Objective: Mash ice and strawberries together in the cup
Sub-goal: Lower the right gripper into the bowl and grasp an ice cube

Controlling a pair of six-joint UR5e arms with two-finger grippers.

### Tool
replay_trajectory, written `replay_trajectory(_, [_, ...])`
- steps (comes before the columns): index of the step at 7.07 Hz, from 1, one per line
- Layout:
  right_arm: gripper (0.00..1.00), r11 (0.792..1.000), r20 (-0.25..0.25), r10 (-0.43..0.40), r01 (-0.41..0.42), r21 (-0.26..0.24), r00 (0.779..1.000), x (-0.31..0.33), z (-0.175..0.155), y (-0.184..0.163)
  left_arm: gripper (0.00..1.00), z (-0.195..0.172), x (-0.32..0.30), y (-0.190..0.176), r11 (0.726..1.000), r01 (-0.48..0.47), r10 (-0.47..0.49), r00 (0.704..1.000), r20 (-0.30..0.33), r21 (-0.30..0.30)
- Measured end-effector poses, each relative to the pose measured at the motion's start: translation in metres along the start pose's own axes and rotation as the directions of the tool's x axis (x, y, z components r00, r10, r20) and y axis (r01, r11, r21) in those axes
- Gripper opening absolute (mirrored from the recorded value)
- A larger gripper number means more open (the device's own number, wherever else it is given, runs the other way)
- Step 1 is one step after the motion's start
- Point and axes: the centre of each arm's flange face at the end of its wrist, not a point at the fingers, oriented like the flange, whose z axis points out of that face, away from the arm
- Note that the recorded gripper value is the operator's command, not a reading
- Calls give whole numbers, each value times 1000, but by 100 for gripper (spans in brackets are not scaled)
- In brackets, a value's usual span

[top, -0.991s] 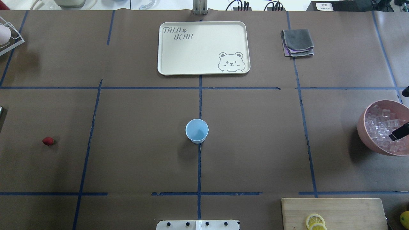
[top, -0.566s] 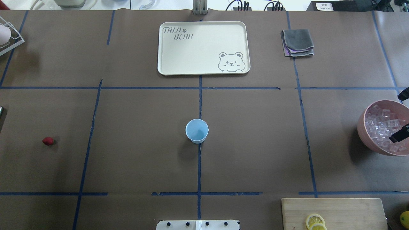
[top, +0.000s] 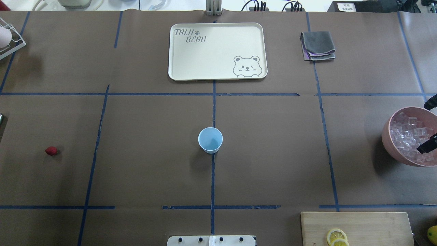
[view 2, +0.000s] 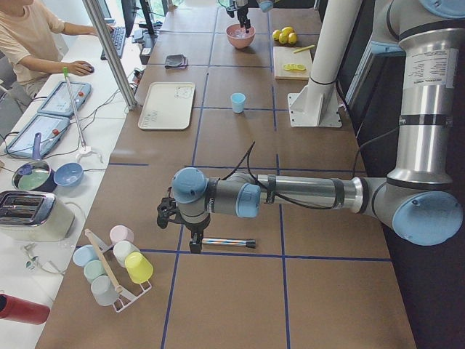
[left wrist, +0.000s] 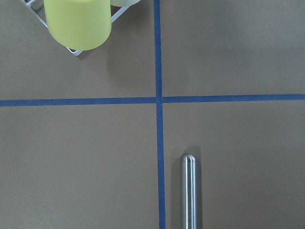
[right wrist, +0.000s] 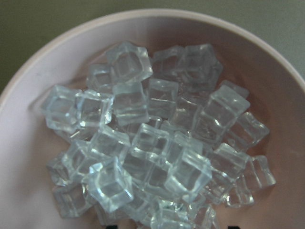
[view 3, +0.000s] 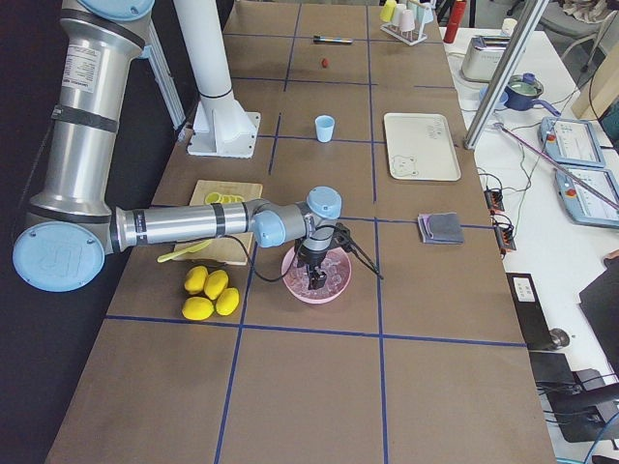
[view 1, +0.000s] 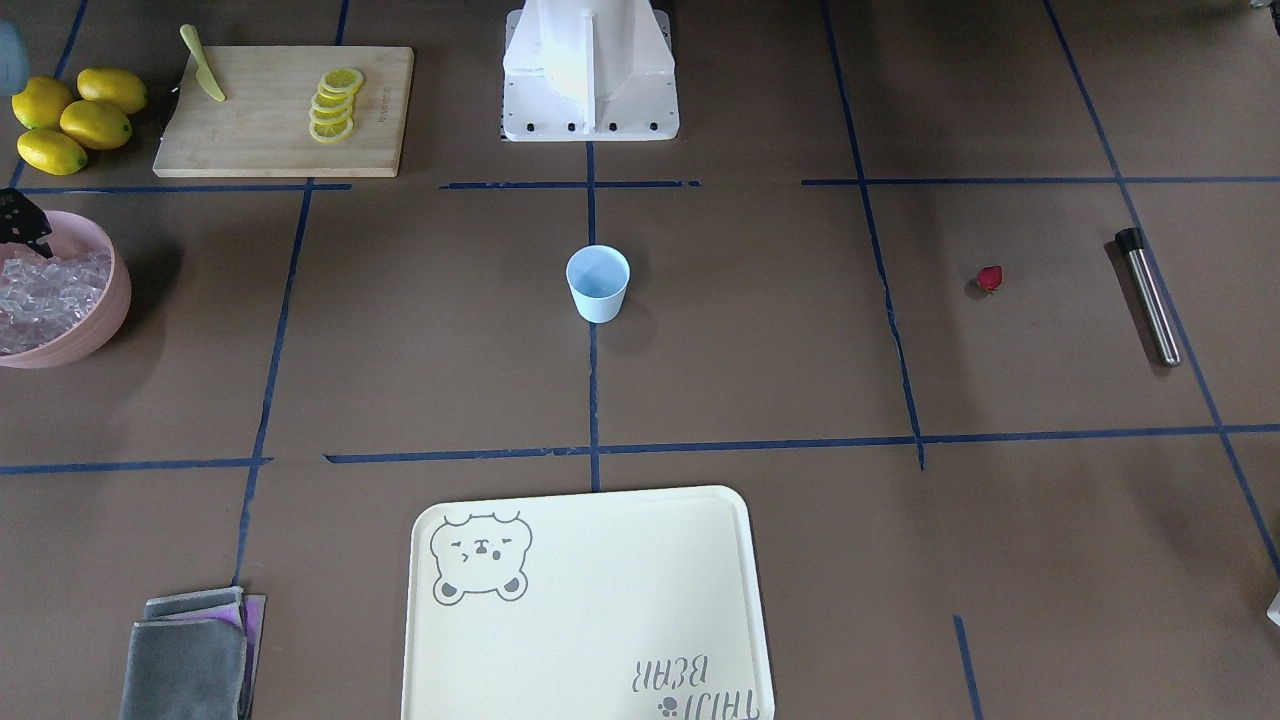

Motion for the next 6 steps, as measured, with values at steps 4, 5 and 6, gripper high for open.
replay_trajectory(4, [35, 1000, 3, -9, 9, -14, 1000, -3, 7, -2, 100, 1, -1, 2, 1000, 2, -2, 1000, 0, -2])
replay_trajectory(5, [25, 1000, 3, -12, 13, -13, 1000, -3, 7, -2, 100, 1, -2, 3, 1000, 4, -4, 1000, 0, -3])
replay_trajectory(6, [15, 1000, 3, -17, 17, -12, 1000, -3, 7, -2, 100, 2, -2, 3, 1000, 5, -5, 1000, 0, -4])
